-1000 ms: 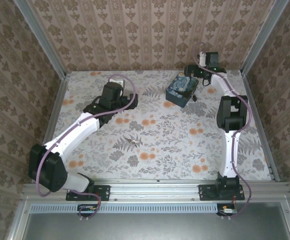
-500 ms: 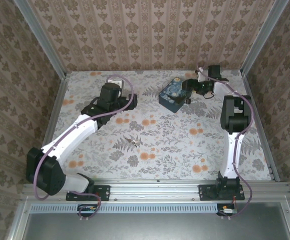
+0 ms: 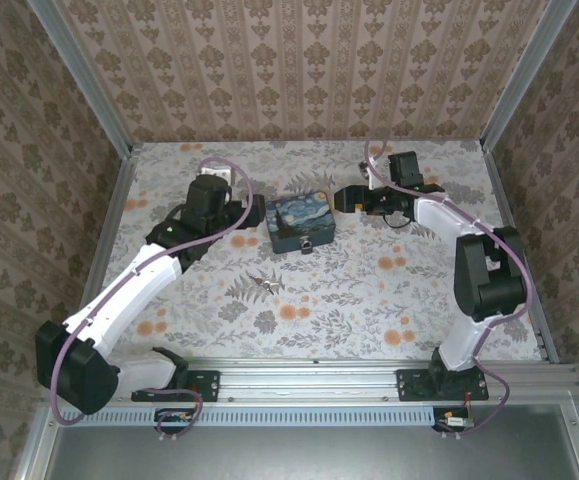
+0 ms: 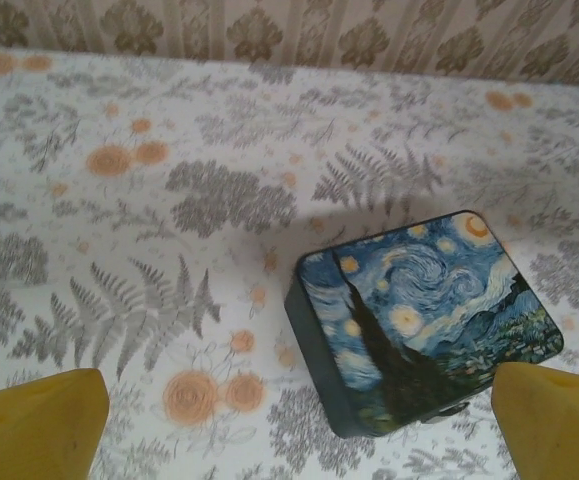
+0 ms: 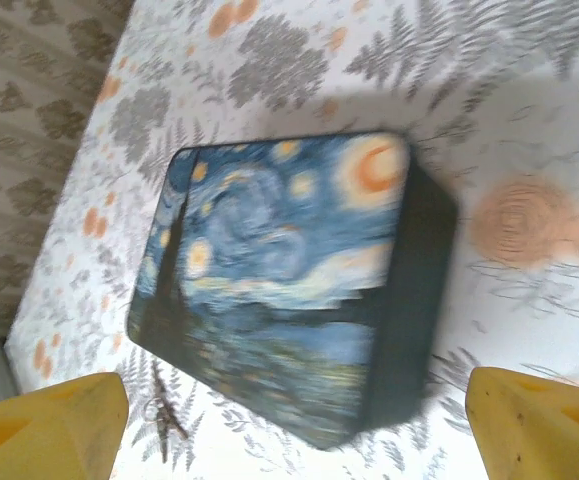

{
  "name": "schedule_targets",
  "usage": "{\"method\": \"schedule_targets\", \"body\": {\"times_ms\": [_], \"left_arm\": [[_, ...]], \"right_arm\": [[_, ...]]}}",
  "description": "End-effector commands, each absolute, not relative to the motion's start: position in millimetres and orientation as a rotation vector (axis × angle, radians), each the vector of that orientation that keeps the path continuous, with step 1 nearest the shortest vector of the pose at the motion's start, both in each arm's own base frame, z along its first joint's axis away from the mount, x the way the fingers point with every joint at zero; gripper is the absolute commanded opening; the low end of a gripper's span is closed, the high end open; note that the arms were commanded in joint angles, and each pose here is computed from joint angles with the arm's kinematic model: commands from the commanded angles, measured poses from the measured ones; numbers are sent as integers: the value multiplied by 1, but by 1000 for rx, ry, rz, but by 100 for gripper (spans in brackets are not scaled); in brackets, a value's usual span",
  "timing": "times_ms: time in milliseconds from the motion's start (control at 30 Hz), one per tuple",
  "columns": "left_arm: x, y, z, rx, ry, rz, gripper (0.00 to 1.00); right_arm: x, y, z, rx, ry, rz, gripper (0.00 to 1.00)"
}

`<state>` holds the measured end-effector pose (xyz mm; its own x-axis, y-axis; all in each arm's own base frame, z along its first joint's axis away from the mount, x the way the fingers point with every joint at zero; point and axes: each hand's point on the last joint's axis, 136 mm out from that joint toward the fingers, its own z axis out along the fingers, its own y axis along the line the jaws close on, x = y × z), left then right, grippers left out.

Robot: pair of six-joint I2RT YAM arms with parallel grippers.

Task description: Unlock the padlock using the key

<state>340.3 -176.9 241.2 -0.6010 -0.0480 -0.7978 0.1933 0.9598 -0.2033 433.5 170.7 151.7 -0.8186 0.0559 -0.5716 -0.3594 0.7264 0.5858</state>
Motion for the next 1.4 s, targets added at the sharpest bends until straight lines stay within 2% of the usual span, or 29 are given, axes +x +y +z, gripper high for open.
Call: {"method": "schedule_targets", "body": {"times_ms": [0, 200, 400, 533, 667, 867, 1367], "left_arm": [[327, -155, 201, 14, 2368, -234, 100], [286, -160, 136, -97, 2617, -283, 90], [243, -183, 86, -170, 2741, -360, 76], [249, -201, 73, -166, 2759, -439, 63], [259, -196, 68, -194, 2769, -333, 61], [268, -201, 43, -274, 2823, -278, 51], [258, -187, 9, -337, 2890, -132, 36]], "right_arm": [[426, 139, 161, -140, 2397, 763, 88], [405, 130, 177, -72, 2371, 655, 84], [381, 172, 166, -162, 2385, 629, 78], [373, 195, 163, -223, 2379, 667, 78], [364, 209, 161, -281, 2393, 688, 78], [359, 214, 149, -312, 2407, 699, 78], [355, 219, 135, -377, 2447, 699, 78]]}}
